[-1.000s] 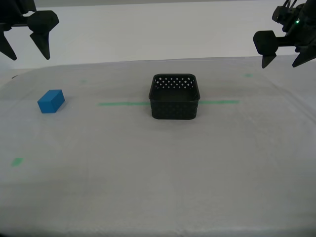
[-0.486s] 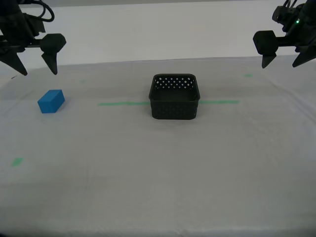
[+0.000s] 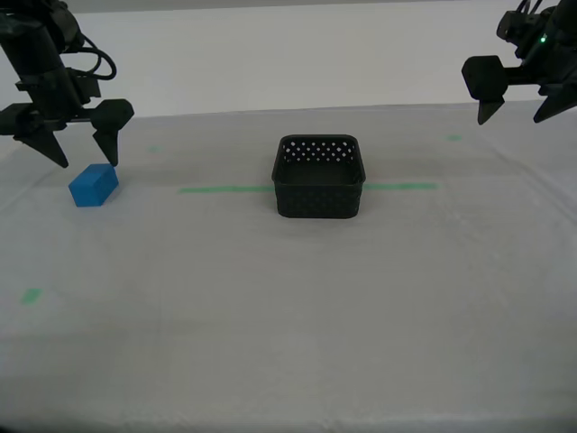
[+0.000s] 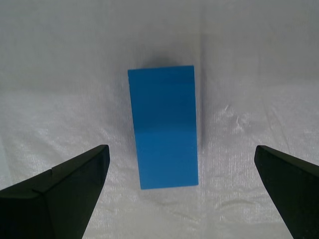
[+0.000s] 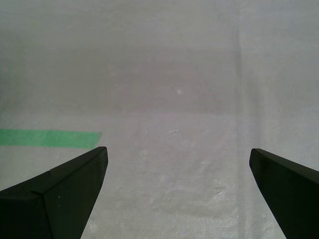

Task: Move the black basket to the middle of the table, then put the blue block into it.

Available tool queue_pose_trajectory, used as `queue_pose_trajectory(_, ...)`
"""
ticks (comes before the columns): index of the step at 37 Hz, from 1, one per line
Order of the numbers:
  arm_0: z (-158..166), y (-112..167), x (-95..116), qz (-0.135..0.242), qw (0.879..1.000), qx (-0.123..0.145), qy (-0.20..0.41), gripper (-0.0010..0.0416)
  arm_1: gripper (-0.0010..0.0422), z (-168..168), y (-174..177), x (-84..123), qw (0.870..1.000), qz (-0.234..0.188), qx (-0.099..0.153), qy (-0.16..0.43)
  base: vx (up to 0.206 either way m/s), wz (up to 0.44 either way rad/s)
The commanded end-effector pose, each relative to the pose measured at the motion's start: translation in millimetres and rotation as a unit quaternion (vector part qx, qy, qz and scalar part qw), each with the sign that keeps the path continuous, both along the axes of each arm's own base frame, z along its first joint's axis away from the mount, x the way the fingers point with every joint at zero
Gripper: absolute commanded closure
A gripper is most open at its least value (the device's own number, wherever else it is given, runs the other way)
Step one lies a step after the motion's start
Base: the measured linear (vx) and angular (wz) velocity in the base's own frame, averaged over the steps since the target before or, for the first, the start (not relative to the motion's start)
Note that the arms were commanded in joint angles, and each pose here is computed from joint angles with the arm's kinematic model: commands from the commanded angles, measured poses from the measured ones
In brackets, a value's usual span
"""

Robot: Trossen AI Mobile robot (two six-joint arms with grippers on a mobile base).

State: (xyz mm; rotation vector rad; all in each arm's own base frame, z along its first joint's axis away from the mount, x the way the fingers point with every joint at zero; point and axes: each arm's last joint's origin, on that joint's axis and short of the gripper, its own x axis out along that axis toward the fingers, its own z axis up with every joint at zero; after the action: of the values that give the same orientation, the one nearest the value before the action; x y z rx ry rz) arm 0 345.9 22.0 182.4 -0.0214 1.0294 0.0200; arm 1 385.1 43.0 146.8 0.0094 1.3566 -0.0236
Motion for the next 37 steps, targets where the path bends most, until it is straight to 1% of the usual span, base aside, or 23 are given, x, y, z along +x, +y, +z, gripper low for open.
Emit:
queue_pose_trajectory(1, 0.5, 0.2, 0.2, 0.001, 1.0, 0.0, -0.001, 0.0007, 0.0011, -1.6, 1.2, 1.3, 1.0, -0.001, 0.0, -0.012, 0.0, 0.0)
queue_pose_trajectory(6, 0.5, 0.2, 0.1, 0.001, 1.0, 0.0, -0.001, 0.0007, 0.0012, -1.1, 4.7, 5.1, 0.999, 0.003, 0.001, -0.036, 0.0, 0.0)
queue_pose_trajectory(12, 0.5, 0.2, 0.1, 0.001, 1.0, 0.0, -0.001, 0.0007, 0.0011, -3.4, 6.1, 5.6, 0.999, 0.004, -0.001, -0.046, 0.0, 0.0)
queue_pose_trajectory(17, 0.5, 0.2, 0.1, 0.001, 1.0, 0.0, -0.001, 0.0007, 0.0011, -6.9, 6.8, 4.3, 0.999, 0.002, 0.0, -0.049, 0.0, 0.0)
queue_pose_trajectory(21, 0.5, 0.2, 0.1, 0.001, 1.0, 0.0, -0.001, 0.0007, 0.0012, -10.2, 6.7, 3.0, 0.999, 0.001, -0.007, -0.053, 0.0, 0.0)
queue_pose_trajectory(26, 0.5, 0.2, 0.1, 0.001, 1.0, 0.0, -0.001, 0.0007, 0.0012, -12.5, 6.4, 1.5, 0.999, 0.001, -0.008, -0.05, 0.0, 0.0)
queue_pose_trajectory(29, 0.5, 0.2, 0.1, 0.001, 1.0, 0.0, -0.001, 0.0007, 0.0012, -14.7, 5.5, -0.1, 0.999, -0.002, -0.015, -0.047, 0.0, 0.0)
queue_pose_trajectory(37, 0.5, 0.2, 0.1, 0.001, 1.0, 0.0, -0.001, 0.0007, 0.0012, -27.2, 4.3, -7.0, 0.999, -0.005, -0.022, -0.048, 0.0, 0.0)
